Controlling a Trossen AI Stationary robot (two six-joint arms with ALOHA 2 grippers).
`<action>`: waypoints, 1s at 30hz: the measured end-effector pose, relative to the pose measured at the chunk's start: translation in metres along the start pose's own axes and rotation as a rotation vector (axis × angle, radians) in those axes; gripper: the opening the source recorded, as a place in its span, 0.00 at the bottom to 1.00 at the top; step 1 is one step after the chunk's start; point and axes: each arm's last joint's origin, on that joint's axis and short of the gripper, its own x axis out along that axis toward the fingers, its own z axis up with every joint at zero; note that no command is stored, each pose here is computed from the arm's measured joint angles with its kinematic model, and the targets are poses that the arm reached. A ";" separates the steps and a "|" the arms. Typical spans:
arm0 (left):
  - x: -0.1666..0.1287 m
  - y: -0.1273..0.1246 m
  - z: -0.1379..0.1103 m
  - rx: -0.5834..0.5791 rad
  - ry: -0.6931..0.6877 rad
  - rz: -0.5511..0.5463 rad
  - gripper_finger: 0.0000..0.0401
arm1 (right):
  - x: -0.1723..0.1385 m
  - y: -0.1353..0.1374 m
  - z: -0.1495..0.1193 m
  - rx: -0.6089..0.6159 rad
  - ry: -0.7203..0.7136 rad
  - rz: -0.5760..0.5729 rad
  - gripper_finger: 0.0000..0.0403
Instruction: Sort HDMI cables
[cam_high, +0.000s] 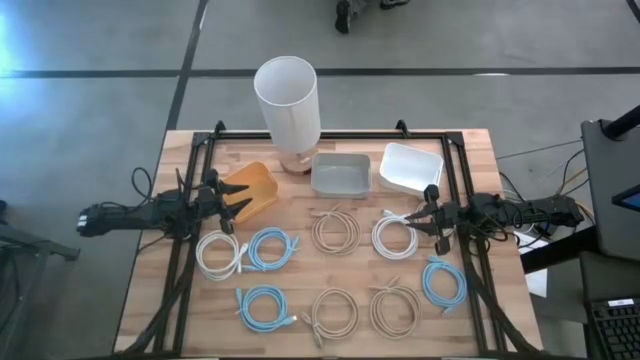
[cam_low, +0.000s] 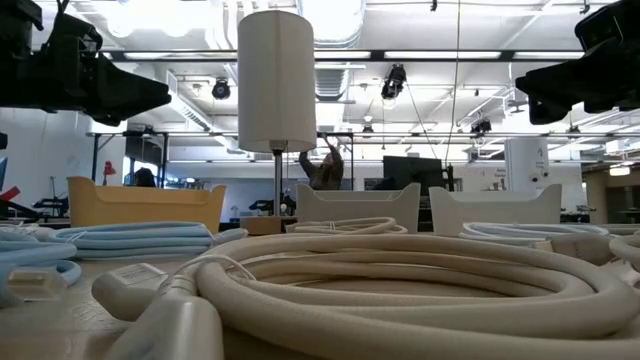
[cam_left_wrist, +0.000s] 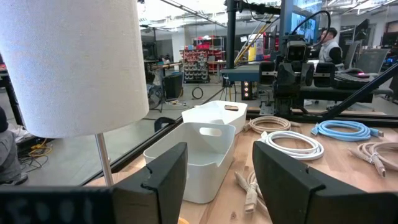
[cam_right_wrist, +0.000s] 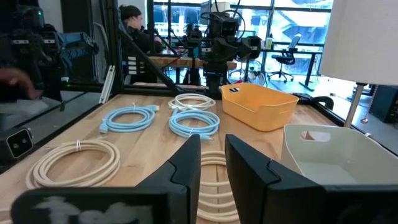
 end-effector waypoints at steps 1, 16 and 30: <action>0.000 0.000 0.000 0.000 0.000 0.000 0.48 | 0.000 0.000 0.000 0.000 0.000 -0.001 0.17; 0.000 0.000 0.001 -0.004 -0.012 0.007 0.48 | 0.000 0.000 0.000 0.017 -0.001 0.000 0.21; 0.000 0.000 0.001 -0.137 -0.005 0.003 0.48 | 0.000 0.000 0.003 0.159 -0.030 0.002 0.17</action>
